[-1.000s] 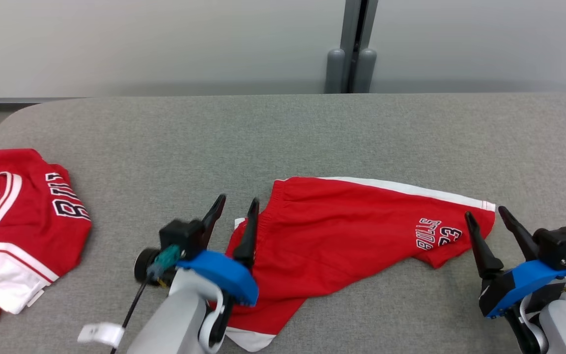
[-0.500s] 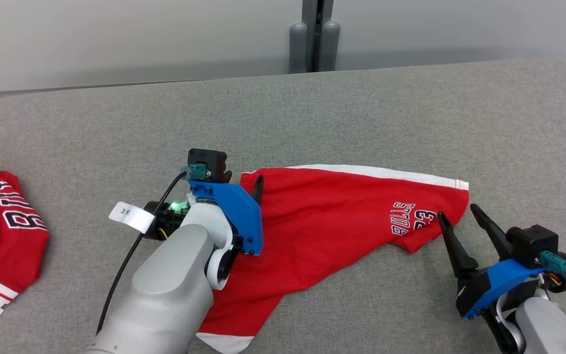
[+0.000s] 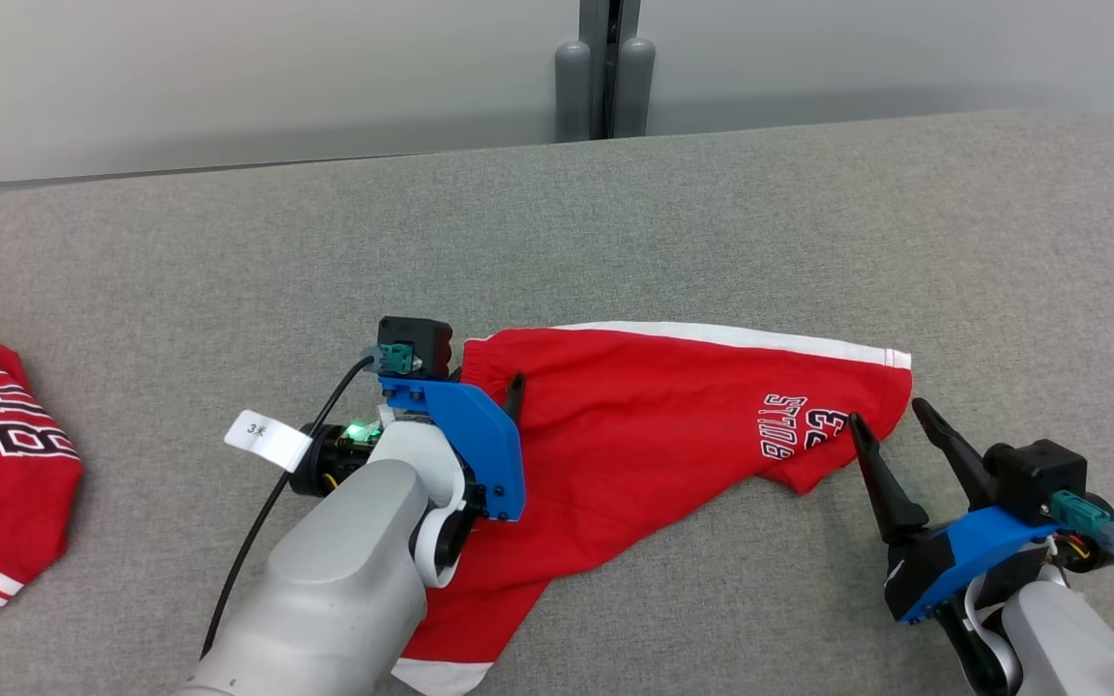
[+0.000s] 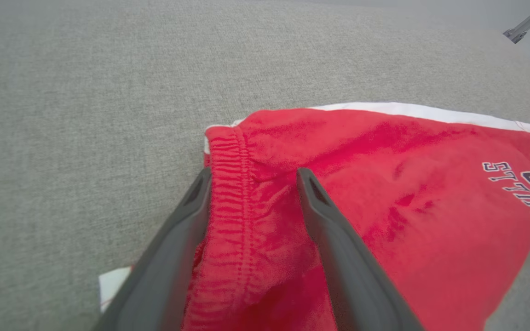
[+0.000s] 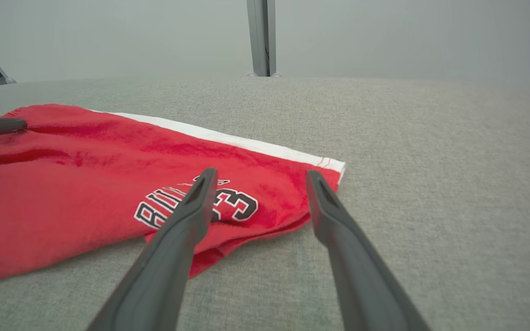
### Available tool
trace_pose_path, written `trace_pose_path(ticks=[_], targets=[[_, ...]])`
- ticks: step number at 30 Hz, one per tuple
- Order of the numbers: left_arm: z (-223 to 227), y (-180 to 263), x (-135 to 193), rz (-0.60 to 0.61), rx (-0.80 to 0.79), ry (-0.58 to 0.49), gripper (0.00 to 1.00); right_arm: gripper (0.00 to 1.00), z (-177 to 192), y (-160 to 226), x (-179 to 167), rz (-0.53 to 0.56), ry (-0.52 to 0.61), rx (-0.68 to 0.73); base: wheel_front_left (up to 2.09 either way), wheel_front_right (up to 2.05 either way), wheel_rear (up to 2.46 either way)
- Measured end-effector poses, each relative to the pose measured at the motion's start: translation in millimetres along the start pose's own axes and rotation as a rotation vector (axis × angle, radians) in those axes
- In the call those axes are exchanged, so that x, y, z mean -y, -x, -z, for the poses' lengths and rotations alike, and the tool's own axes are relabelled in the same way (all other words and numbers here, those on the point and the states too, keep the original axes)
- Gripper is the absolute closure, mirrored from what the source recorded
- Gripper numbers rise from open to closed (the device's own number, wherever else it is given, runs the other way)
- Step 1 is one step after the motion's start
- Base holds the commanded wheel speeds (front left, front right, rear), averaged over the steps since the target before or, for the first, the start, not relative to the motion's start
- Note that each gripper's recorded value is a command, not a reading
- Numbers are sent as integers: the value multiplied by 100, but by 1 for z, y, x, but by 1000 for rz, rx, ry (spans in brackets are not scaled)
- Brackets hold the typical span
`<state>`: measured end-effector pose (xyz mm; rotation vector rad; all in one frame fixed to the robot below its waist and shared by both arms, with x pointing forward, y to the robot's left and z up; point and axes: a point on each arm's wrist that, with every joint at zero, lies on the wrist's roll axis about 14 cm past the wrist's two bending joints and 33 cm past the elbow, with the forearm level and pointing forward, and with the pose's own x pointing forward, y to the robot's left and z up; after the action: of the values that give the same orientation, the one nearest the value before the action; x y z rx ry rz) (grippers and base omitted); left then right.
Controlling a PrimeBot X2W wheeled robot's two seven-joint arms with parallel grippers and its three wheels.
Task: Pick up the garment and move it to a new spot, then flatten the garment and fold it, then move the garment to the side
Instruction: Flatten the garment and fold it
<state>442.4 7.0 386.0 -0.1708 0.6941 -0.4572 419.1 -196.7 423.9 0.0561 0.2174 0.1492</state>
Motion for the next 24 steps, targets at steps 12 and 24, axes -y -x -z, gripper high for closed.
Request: trace_pose_path(ticks=[12, 24], targets=[[-32, 22, 10, 57, 193, -12, 100, 0, -5, -2, -9, -12, -30, 13, 0, 0, 0], [7, 85, 19, 67, 299, 15, 100, 0, -11, 26, -37, -42, -59, 55, 0, 0, 0]])
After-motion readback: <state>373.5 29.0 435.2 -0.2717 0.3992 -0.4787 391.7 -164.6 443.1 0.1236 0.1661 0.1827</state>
